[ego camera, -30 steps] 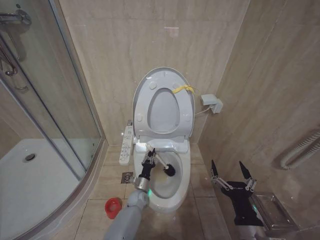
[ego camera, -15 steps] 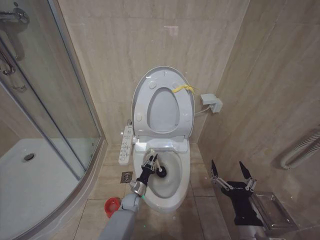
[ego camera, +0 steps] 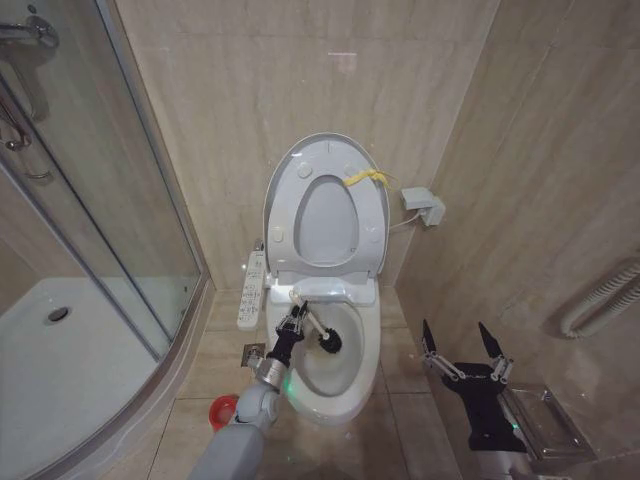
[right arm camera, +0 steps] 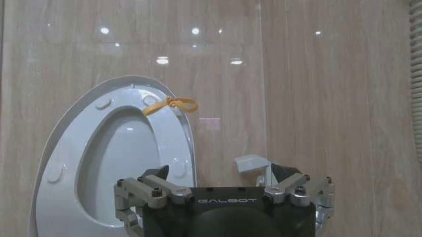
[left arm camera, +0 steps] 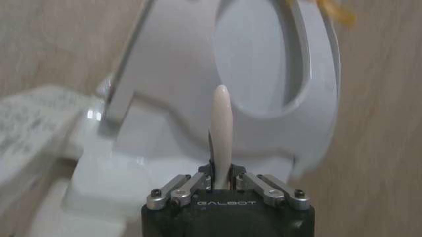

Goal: Open the toilet lid, clean the toilet bowl with a toilet brush, close the toilet lid, and flush.

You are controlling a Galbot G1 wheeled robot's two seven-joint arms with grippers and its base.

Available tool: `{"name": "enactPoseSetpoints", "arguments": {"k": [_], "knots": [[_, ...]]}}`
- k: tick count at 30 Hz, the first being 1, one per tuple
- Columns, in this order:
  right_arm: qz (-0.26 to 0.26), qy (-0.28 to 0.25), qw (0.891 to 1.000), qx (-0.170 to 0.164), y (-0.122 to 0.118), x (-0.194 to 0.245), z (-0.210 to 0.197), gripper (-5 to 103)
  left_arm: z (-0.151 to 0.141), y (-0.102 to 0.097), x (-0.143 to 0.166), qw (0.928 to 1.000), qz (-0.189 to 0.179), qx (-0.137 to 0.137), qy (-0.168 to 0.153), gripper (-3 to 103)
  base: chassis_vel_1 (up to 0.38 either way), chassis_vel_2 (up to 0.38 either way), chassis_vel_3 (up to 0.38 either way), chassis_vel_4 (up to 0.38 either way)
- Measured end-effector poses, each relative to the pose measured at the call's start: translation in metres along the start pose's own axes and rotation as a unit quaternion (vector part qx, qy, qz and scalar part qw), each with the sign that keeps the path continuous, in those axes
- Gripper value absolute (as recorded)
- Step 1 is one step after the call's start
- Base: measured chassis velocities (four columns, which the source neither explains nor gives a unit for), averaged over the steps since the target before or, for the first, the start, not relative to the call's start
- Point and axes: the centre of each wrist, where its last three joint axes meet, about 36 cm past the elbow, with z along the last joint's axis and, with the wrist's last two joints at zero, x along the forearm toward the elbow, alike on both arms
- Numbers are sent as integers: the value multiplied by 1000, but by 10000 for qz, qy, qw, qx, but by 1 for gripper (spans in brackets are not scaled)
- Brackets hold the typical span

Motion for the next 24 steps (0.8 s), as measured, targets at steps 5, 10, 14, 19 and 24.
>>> {"name": "enactPoseSetpoints", "arguments": {"k": [5, 10, 14, 19, 24], "knots": [[-1, 0, 10000, 0, 0, 0, 0, 100, 18, 14, 39, 9957, -204, -528, 732, 16, 0, 0, 0, 0], [0, 0, 10000, 0, 0, 0, 0, 100, 15, 26, 48, 9929, -257, -837, 807, 16, 0, 0, 0, 0], [-1, 0, 10000, 0, 0, 0, 0, 100, -5, 23, 27, 9965, -286, -707, 350, 16, 0, 0, 0, 0], [-1, -1, 10000, 0, 0, 0, 0, 100, -11, 13, 15, 9983, -266, -512, 64, 16, 0, 0, 0, 0], [-1, 0, 10000, 0, 0, 0, 0, 100, 10, 14, 37, 9965, -298, -618, 480, 16, 0, 0, 0, 0]]}}
